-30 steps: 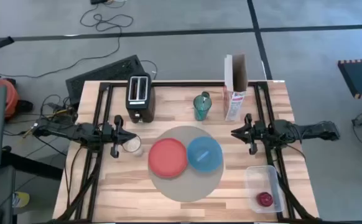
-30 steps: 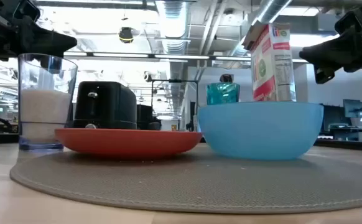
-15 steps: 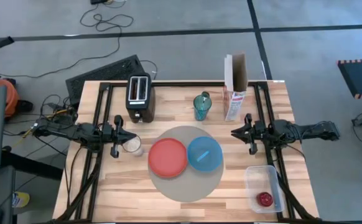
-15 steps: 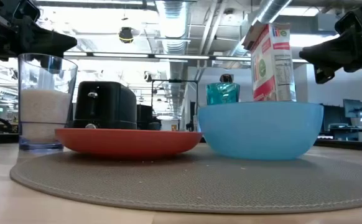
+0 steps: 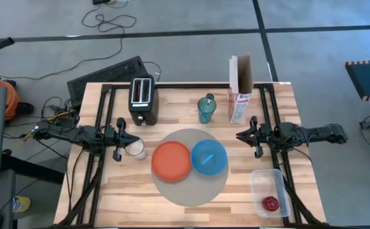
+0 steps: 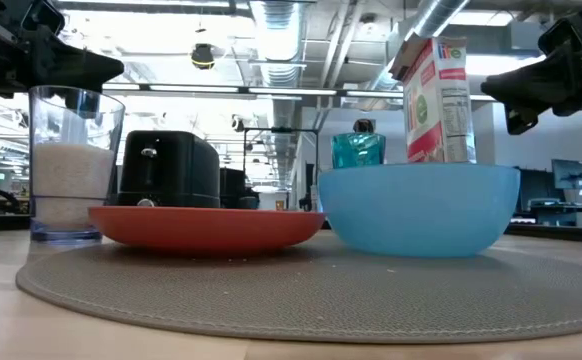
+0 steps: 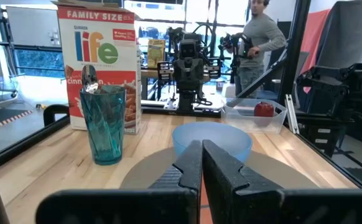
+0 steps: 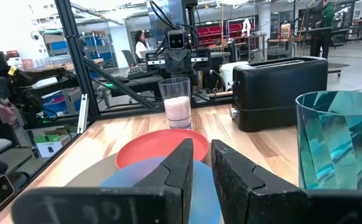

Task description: Arrange a breakfast setting

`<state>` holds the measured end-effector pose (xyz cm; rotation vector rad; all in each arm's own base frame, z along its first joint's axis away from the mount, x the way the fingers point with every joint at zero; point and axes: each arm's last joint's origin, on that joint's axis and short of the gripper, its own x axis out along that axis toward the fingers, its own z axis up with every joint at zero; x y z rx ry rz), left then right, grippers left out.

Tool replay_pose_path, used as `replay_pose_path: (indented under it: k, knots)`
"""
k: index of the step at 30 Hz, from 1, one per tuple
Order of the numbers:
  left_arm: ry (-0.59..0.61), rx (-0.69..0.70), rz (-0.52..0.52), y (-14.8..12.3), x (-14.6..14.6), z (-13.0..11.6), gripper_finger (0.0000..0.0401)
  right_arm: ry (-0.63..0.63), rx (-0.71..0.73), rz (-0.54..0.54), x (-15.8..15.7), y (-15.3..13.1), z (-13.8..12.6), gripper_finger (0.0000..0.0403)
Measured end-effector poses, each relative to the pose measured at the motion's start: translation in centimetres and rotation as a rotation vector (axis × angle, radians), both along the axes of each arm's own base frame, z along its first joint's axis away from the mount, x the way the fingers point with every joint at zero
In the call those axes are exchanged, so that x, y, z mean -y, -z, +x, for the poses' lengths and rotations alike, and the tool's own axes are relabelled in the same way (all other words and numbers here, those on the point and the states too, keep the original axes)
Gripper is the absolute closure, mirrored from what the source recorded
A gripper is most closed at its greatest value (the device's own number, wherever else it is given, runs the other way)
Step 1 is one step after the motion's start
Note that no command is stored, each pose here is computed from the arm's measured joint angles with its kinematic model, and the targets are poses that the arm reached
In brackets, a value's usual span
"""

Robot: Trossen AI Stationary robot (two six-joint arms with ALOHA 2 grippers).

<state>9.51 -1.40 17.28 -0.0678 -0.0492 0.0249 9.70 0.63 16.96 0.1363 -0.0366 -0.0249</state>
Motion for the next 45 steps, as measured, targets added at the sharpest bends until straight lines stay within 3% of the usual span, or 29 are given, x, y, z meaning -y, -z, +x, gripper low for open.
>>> replay_pose_path:
  k: [7,10,15,20,24,38,45]
  knots:
    - [-0.001,0.0,0.001,0.0,0.0,0.0,0.0401,0.0,0.0,0.0,0.0,0.0,0.0,0.0317]
    - [-0.07,0.027,0.015,-0.3,-0.2,0.0,0.0401,0.0,0.0,0.0,0.0,0.0,0.0,0.0317]
    - [-0.027,0.109,-0.234,-0.9,-0.2,-0.1,0.0401,0.0,0.0,0.0,0.0,0.0,0.0,0.0317]
    - [-0.003,0.181,-0.257,-2.1,-0.2,-0.3,0.0401,0.0,0.0,0.0,0.0,0.0,0.0,0.0317]
    - [0.005,0.198,-0.256,-4.6,-0.3,-0.8,0.0401,0.0,0.0,0.0,0.0,0.0,0.0,0.0317]
    - [-0.055,-0.151,-0.128,-12.0,0.3,2.0,0.0397,0.0,0.003,0.0,0.0,0.0,0.0,0.0317]
    - [-0.22,-0.346,-0.089,-14.4,0.2,3.5,0.0344,0.0,0.023,0.003,0.0,-0.2,0.0,0.0317]
